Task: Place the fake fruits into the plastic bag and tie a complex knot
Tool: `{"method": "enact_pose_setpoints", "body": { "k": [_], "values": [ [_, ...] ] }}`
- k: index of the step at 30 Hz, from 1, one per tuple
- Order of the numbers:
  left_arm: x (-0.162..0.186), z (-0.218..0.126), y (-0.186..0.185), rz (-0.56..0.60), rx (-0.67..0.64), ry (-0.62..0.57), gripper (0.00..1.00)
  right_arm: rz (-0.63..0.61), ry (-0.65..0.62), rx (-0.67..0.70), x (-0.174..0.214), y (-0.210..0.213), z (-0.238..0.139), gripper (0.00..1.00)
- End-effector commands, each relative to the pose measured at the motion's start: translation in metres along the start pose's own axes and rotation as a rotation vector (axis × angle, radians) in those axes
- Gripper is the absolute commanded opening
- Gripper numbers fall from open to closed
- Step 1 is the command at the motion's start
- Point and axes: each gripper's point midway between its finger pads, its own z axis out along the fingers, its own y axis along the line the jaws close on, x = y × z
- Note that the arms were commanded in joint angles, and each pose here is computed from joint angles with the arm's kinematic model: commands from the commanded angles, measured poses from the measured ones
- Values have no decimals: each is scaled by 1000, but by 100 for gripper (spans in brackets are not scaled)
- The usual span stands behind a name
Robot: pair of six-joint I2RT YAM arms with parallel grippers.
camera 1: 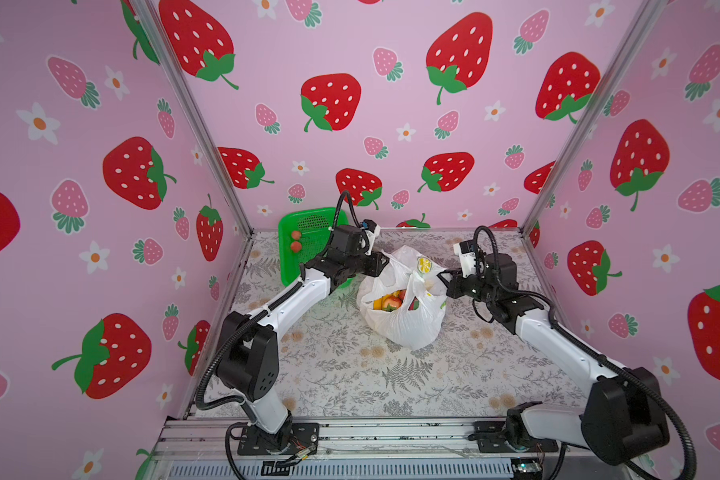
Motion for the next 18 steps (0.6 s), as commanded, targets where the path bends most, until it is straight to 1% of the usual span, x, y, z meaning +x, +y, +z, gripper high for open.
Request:
{"method": "enact_pose_setpoints", "body": {
  "k": [1, 4, 5, 6, 7, 8, 10, 13, 16, 18],
  "values": [
    [-25, -30, -37, 44, 134, -68, 15, 13, -30, -44, -21, 8, 6, 4],
    [-29, -63, -57, -16, 193, -155, 7, 48, -40, -62, -36, 7, 21, 5],
    [-30, -75, -61, -56, 205, -188, 7, 59, -46, -66, -42, 7, 28, 5],
    [-28, -84, -64, -100, 216, -212, 2, 64, -51, -69, -49, 7, 35, 6],
    [-27, -94, -67, -152, 224, -248, 1, 64, -57, -76, -56, 10, 44, 7],
    [-24, -102, -68, -207, 229, -277, 0, 57, -60, -86, -64, 15, 54, 10],
    [-20, -115, -73, -267, 248, -320, 0, 38, -46, -97, -74, 24, 74, 15],
    [-11, -128, -83, -304, 260, -321, 0, -17, -2, -51, -82, 27, 98, 24],
    [-2, -135, -94, -320, 272, -313, 0, -82, 41, 45, -82, 20, 102, 35],
    [2, -137, -98, -332, 279, -309, 0, -126, 48, 123, -84, 15, 90, 43]
  ]
}}
